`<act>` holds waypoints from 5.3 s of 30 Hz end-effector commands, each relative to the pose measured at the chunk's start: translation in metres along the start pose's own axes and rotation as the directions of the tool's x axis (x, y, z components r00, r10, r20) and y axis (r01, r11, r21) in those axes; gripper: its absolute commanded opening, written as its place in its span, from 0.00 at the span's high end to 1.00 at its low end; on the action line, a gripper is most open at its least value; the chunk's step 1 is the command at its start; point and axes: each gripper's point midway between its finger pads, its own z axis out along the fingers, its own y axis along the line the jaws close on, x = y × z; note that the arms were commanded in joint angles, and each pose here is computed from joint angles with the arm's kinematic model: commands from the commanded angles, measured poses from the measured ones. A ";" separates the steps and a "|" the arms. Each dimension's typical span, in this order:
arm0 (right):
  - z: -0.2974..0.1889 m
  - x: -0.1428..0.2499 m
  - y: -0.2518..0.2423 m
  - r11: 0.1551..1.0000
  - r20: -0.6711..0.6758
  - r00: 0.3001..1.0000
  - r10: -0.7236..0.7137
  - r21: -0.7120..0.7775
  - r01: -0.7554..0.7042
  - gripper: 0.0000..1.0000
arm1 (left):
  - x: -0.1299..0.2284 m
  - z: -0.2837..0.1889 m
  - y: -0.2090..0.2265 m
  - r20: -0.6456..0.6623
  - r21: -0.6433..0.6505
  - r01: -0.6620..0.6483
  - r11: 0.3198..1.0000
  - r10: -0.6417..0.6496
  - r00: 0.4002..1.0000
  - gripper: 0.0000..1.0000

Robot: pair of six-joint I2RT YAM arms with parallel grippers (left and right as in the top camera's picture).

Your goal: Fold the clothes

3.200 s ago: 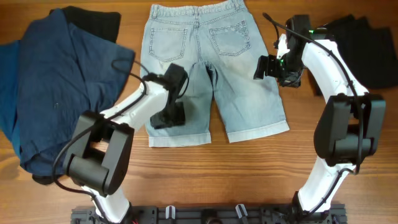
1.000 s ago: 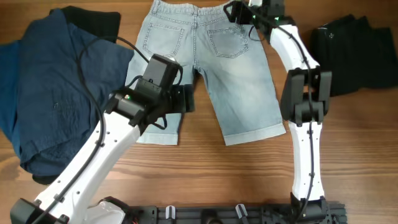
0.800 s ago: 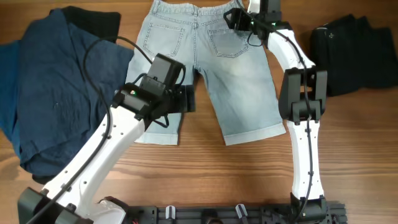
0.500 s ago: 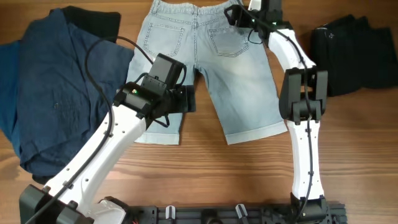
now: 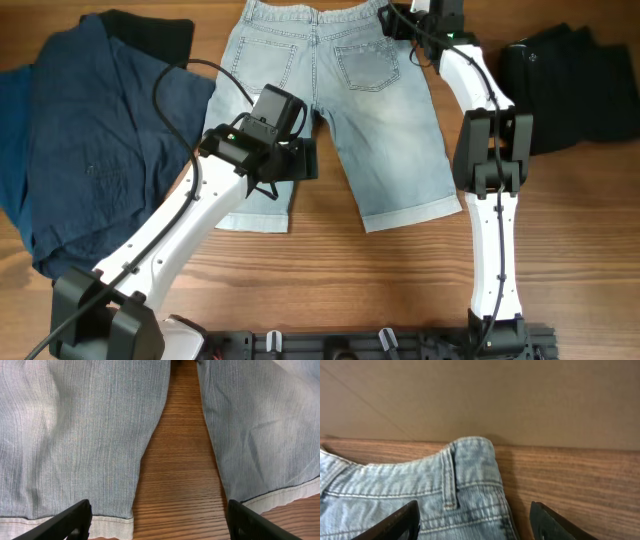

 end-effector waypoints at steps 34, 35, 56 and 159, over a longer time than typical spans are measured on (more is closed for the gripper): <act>-0.228 0.030 -0.059 0.809 -0.406 0.802 0.438 0.566 -0.156 0.96 | -0.015 0.012 -0.008 0.039 0.016 0.028 0.999 -0.029 0.999 0.15; -0.238 0.037 -0.067 0.778 -0.409 0.785 0.466 0.612 -0.143 0.96 | -0.013 0.018 -0.008 0.023 0.009 0.027 1.000 -0.027 0.999 0.15; -0.266 0.035 -0.038 0.834 -0.506 0.760 0.407 0.546 -0.083 0.11 | -0.088 0.035 0.142 0.038 -0.039 -0.047 0.998 0.049 0.998 0.17; -0.082 0.050 -0.082 0.903 -0.295 0.919 0.260 0.412 -0.123 0.96 | -0.093 0.039 -0.052 -0.142 0.158 -0.172 0.972 0.195 0.970 0.10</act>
